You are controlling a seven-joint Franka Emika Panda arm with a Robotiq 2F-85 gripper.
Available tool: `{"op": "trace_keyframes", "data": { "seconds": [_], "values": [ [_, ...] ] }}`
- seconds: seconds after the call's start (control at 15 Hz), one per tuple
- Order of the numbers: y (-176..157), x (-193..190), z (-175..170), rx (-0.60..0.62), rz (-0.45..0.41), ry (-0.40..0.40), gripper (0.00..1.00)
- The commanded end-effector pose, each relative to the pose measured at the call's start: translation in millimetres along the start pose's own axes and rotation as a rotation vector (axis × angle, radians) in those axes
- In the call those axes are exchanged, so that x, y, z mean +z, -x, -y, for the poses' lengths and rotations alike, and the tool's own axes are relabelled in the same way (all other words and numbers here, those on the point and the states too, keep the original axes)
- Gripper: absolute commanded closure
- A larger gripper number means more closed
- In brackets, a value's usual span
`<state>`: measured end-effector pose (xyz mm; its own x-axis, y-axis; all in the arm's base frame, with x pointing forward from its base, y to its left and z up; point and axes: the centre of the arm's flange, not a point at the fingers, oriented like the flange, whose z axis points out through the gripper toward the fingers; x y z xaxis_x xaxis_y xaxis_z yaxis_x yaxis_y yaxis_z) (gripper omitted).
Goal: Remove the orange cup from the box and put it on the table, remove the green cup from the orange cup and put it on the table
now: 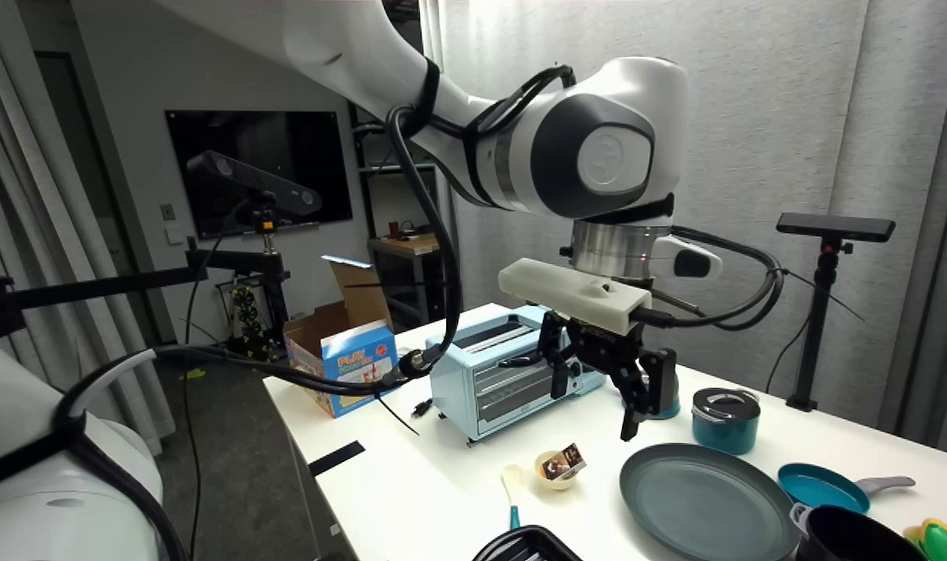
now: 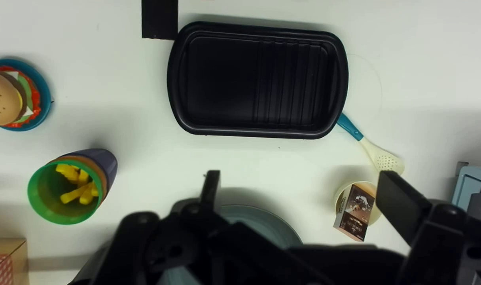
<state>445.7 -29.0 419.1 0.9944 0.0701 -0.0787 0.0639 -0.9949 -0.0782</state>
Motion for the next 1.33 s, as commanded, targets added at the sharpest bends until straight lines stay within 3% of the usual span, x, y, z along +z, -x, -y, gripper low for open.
{"op": "trace_keyframes", "data": {
  "seconds": [0.0,0.8,1.27],
  "values": [
    [-7,-7,-13,0.000,-0.009,0.010,0.00],
    [-7,-30,-79,0.119,-0.059,0.081,0.00],
    [-17,-42,-130,0.204,-0.148,0.120,0.00]
  ]
}}
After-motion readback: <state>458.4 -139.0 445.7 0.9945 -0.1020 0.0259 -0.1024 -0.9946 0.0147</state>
